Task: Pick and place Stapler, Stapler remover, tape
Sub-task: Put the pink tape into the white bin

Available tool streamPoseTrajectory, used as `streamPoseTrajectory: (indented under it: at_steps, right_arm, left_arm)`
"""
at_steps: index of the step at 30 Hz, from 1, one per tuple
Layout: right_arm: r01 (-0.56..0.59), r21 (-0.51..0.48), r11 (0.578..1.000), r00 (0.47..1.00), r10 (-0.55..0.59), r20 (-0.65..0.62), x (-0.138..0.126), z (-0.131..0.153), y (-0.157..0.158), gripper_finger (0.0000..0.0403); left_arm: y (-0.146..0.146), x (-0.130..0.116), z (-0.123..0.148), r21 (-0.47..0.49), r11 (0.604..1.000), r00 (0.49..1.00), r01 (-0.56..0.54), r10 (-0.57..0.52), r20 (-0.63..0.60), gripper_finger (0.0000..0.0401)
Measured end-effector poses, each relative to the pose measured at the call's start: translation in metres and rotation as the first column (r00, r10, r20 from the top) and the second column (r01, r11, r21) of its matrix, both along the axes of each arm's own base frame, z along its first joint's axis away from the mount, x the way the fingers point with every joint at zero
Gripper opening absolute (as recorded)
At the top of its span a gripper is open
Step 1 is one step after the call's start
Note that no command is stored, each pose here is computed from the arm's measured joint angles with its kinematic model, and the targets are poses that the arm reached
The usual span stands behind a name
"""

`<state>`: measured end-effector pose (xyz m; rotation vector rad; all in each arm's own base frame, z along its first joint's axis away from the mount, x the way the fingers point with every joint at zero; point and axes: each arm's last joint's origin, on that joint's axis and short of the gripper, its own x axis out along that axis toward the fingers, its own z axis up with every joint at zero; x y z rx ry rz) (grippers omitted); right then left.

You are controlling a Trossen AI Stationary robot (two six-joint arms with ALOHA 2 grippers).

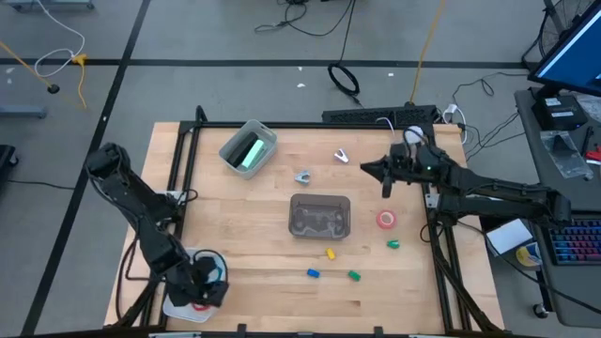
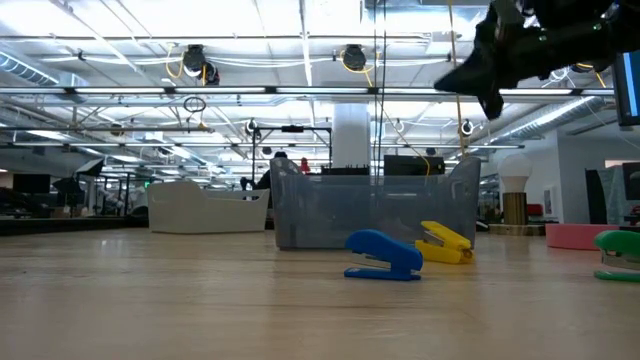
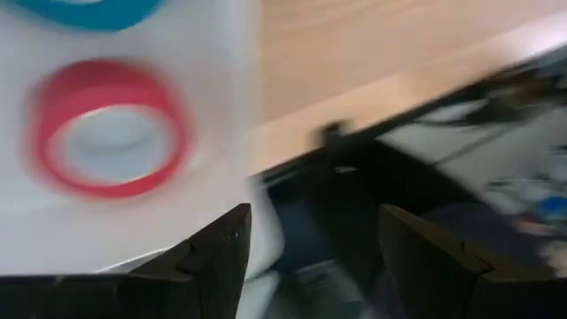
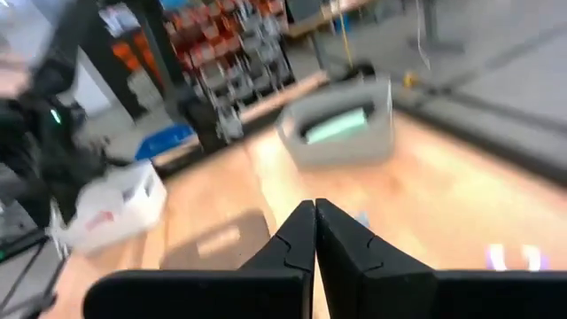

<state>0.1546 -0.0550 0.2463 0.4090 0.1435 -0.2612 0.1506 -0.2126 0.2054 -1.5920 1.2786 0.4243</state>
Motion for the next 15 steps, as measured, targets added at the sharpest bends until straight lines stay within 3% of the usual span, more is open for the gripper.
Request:
streamPoseTrajectory:
  at_steps: [5,10,15]
  right_arm:
    - [-0.073,0.136,0.988,0.988,0.09,-0.125,-0.003,-0.015,0.004,0.0004]
    - [-0.217,0.306,0.927,0.938,0.285,-0.197,-0.007,-0.026,0.016,0.0004]
    - [-0.313,0.324,0.893,0.892,0.394,-0.223,-0.004,-0.017,0.033,0.0003]
  left_arm:
    - [0.01,0.007,0.02,0.039,0.99,0.957,-0.136,0.121,0.264,0.0246]
    - [0.027,0.01,0.042,0.128,0.954,0.843,-0.271,0.171,0.51,0.0246]
    - [0.048,0.012,0.06,0.265,0.884,0.732,-0.385,0.117,0.672,0.0246]
